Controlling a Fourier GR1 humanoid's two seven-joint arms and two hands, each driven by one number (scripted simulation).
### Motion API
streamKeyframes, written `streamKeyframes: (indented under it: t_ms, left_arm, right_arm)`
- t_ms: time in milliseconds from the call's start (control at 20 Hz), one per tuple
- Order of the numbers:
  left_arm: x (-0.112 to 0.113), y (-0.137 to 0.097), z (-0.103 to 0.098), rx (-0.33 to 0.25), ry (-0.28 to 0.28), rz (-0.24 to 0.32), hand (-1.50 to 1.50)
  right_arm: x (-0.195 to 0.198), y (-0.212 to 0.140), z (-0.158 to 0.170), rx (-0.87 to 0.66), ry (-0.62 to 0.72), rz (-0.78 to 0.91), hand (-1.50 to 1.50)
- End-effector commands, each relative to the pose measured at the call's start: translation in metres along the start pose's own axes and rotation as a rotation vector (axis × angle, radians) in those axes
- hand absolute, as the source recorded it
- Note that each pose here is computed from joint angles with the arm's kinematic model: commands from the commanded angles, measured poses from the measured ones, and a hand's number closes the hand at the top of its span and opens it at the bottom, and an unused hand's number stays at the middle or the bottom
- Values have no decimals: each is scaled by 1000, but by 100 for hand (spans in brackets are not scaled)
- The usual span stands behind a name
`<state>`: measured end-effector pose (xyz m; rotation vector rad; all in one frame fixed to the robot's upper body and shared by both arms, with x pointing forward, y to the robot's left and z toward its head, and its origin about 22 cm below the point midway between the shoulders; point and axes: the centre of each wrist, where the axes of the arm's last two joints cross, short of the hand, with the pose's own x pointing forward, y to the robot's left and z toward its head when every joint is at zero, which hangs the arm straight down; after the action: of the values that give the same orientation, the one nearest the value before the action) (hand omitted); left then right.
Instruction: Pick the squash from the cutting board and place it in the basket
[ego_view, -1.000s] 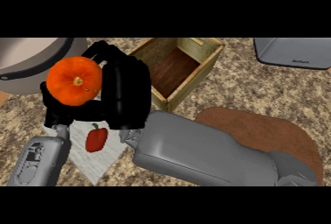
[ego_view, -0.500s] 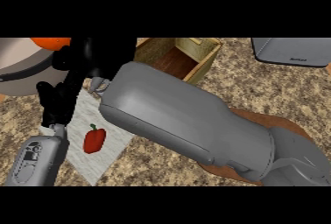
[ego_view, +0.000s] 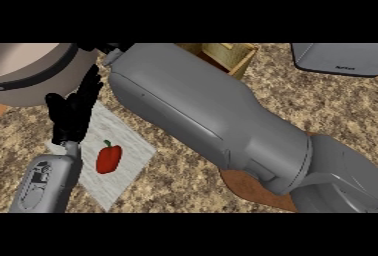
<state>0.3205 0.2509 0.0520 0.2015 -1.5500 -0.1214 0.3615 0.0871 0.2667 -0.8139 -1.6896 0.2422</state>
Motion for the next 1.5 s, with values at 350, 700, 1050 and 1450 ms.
streamKeyframes:
  t_ms: [350,700,1050,1450]
  left_arm:
    - [-5,9,9,10,-8,13,0]
    - [8,13,9,18,1,6,0]
    - [-6,28,13,60,12,-5,0]
    - [-12,32,14,64,12,1,0]
  right_arm:
    - [-27,8,-26,12,171,84,150]
    - [-55,14,-33,68,194,25,150]
    - [-89,23,-44,48,-99,540,150]
    - [-70,16,-52,7,-255,743,150]
